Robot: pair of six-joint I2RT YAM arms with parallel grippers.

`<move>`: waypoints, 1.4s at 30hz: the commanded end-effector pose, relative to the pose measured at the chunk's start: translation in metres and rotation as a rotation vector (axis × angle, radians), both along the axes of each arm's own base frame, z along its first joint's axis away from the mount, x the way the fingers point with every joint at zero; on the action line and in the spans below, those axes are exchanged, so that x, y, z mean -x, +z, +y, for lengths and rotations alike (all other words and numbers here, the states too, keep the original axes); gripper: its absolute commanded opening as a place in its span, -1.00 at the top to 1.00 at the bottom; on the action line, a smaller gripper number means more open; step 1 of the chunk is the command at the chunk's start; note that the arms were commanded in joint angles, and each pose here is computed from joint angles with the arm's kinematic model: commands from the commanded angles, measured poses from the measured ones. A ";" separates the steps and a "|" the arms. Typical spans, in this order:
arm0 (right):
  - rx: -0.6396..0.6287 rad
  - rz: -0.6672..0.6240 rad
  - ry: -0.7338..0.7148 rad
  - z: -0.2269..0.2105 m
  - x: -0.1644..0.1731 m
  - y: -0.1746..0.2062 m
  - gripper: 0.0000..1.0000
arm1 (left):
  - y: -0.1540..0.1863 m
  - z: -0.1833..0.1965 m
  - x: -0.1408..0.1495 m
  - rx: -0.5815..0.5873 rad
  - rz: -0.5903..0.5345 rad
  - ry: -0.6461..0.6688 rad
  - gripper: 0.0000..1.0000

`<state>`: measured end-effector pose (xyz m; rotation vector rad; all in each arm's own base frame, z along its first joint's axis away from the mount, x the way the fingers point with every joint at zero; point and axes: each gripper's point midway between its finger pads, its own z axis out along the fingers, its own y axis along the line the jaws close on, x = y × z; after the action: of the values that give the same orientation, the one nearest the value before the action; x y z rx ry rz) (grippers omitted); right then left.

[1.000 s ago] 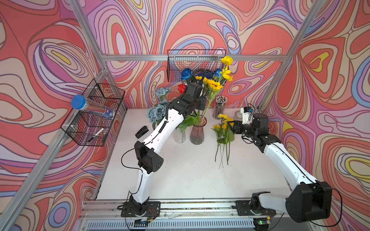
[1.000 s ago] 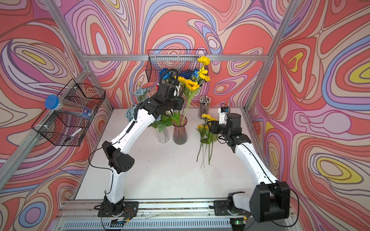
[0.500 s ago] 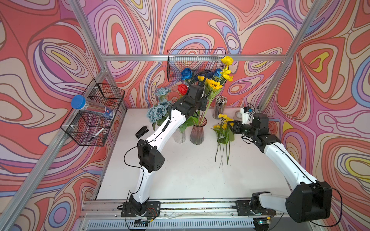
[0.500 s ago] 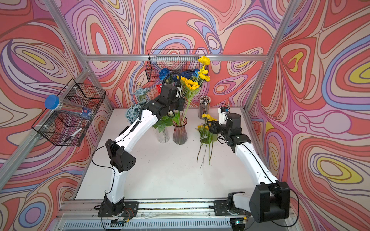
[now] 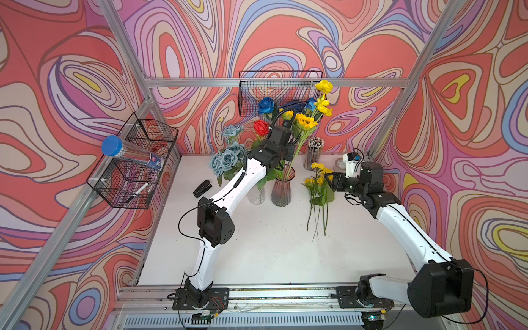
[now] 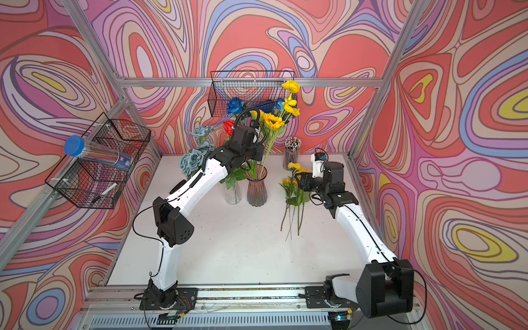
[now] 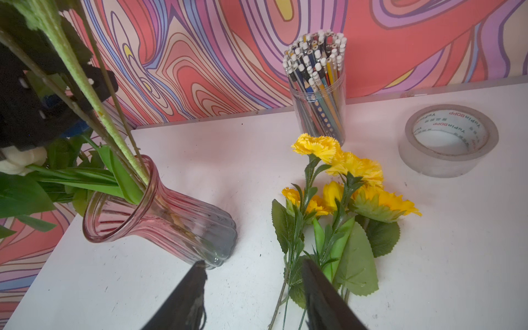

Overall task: Pick out yellow flowers from the vase
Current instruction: Pick up the flower from the vase.

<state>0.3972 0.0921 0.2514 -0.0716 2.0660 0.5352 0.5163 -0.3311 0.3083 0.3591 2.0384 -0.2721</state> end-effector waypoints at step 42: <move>-0.028 -0.006 0.045 0.009 0.002 0.004 -0.16 | 0.194 0.020 0.125 0.369 -0.451 -0.336 1.00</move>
<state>0.3969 0.0974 0.2472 -0.0880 2.0782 0.5706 0.4136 -0.3111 0.4650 0.4585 1.5666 -0.6107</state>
